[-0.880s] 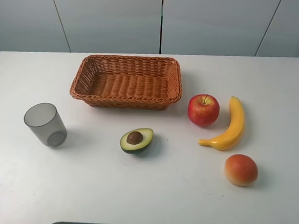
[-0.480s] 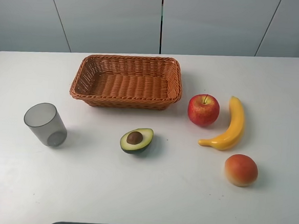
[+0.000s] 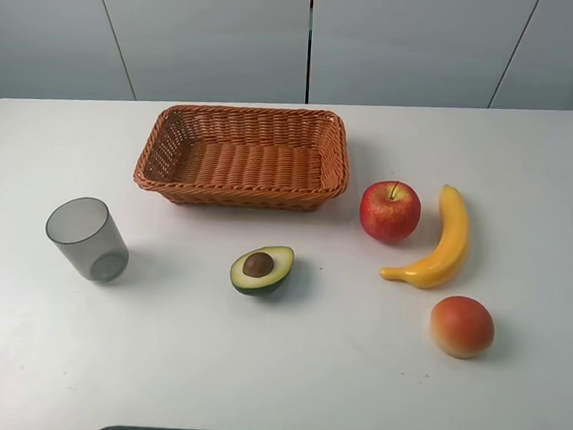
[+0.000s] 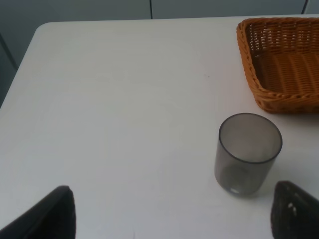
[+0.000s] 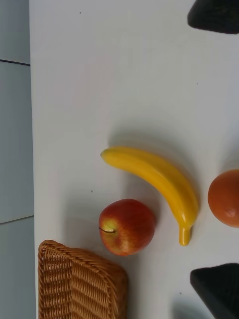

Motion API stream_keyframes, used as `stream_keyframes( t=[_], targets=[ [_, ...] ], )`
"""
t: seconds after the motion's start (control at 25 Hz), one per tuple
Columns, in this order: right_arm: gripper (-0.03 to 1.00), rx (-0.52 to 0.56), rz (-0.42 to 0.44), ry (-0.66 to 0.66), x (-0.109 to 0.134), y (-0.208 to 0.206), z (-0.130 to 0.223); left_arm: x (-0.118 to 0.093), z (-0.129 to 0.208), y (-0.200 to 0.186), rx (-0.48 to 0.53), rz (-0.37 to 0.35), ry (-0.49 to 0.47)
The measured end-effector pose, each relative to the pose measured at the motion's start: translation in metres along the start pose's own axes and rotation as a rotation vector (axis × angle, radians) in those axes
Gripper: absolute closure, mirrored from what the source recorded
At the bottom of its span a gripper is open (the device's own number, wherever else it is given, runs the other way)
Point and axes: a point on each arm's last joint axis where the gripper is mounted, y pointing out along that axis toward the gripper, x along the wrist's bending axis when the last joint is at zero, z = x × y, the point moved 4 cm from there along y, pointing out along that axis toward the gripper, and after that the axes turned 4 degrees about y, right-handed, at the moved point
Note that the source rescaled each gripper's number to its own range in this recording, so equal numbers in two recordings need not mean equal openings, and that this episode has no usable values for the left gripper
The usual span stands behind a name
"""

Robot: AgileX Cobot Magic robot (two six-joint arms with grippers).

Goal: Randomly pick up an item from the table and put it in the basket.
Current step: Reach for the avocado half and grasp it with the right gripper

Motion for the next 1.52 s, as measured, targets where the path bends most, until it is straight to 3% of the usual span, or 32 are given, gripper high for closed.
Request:
stream_keyframes(
  t=[0.6,0.92,1.2,1.52],
  targets=[
    [-0.03,0.022,0.002,0.002,0.0,0.002,-0.001,0.0,0.0,0.0,0.0,0.0,0.0],
    [-0.03,0.394,0.032,0.027,0.001,0.037,-0.036,0.0,0.0,0.0,0.0,0.0,0.0],
    [-0.03,0.527,0.022,0.013,0.006,0.076,-0.086,0.0,0.0,0.0,0.0,0.0,0.0],
    [-0.03,0.653,-0.131,-0.196,0.043,0.098,-0.081,0.0,0.0,0.0,0.0,0.0,0.0]
  ],
)
